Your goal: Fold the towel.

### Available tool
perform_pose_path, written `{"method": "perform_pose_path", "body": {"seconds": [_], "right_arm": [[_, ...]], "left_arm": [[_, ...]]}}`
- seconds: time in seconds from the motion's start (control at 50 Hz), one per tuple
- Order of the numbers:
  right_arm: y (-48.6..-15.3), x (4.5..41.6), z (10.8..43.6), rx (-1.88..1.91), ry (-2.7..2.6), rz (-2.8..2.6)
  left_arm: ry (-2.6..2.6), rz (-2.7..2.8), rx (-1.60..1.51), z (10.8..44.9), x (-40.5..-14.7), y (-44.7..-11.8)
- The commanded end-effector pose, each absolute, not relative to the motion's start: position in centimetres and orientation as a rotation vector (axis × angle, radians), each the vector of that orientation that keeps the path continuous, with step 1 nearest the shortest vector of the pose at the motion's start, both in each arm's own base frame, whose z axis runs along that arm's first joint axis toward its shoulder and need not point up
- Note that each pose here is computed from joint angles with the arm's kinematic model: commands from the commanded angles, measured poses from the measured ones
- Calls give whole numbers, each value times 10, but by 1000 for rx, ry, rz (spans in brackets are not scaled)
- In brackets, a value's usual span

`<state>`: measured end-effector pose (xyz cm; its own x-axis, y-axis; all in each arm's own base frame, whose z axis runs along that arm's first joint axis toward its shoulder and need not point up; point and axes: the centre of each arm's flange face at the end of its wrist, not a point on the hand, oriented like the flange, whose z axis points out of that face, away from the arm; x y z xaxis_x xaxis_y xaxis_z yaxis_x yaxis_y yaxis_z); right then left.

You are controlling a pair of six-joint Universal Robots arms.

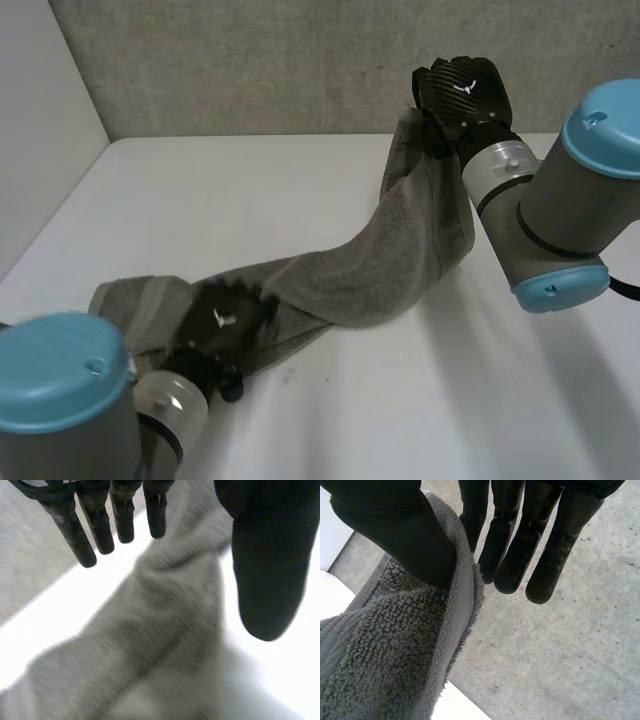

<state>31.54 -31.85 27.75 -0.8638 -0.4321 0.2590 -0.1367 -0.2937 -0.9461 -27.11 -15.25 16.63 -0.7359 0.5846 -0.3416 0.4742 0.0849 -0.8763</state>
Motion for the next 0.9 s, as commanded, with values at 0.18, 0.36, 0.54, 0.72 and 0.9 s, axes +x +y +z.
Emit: {"method": "perform_pose_path", "body": {"seconds": [0.18,0.36,0.54,0.72,0.9], "right_arm": [[-305,307,269,-722,1788,-2230],[-294,301,296,-699,1732,-2278],[-288,300,324,-692,1653,-2340],[-288,300,322,-693,1661,-2332],[-287,300,311,-706,1696,-2302]], "left_arm": [[-2188,2134,-764,241,-246,-244],[-2349,1963,-793,207,-235,-281],[-2543,1734,-802,188,-217,-272],[-2642,1609,-796,167,-203,-255],[-2700,1548,-771,153,-193,-250]]}}
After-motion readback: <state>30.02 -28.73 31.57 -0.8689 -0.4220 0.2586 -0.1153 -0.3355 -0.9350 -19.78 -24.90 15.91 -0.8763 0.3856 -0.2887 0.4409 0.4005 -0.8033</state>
